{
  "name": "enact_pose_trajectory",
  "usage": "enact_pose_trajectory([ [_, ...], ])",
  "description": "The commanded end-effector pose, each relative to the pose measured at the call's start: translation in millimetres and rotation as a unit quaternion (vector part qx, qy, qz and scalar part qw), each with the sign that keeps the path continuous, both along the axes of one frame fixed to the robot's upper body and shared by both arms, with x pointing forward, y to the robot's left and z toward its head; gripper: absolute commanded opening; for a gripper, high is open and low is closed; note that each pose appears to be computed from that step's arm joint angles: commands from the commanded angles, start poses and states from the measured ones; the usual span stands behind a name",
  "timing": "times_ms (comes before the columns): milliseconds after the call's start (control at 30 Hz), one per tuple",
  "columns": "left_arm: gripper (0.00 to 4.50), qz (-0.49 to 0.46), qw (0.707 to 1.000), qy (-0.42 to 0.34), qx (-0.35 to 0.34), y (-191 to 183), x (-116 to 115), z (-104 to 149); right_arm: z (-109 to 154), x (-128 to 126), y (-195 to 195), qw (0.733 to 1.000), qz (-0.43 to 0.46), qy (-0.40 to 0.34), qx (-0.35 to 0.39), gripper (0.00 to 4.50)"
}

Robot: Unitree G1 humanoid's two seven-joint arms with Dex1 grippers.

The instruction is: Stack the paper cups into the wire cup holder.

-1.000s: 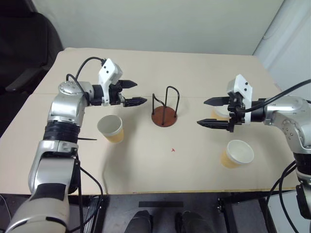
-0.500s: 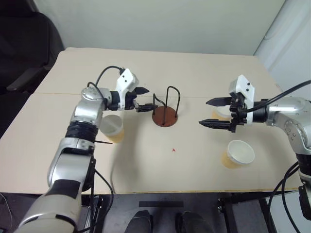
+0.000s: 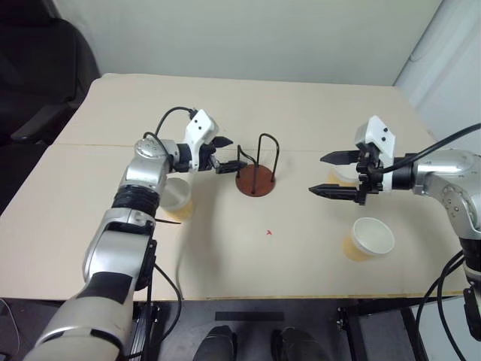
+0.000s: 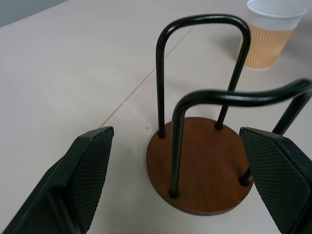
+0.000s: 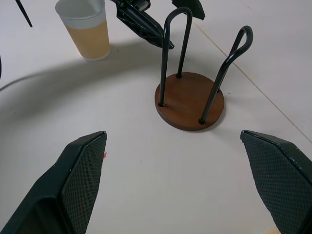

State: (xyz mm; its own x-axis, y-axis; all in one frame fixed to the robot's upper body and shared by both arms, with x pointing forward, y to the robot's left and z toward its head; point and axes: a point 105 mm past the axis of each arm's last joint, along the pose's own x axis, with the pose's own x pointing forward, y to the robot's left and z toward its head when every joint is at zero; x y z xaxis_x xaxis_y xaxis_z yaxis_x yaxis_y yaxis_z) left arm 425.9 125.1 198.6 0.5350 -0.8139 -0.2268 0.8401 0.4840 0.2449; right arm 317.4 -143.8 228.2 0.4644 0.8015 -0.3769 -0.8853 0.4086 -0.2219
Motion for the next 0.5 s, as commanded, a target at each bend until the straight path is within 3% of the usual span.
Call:
enact_pose_trajectory([
  [33,3.85,-0.005,1.0,-0.025,-0.014,-4.7,1.9,11.3,19.6,-5.7,0.8,0.999,0.008,-0.034,0.007,4.5],
  [367,0.19,-0.002,0.999,-0.032,-0.027,-17.6,7.7,7.0,23.6,-9.6,1.5,0.999,0.008,-0.036,0.006,4.5],
  [500,0.09,-0.011,0.999,-0.036,-0.029,-21.7,7.4,10.9,24.8,-11.5,-1.4,0.999,0.008,-0.036,0.0,4.5],
])
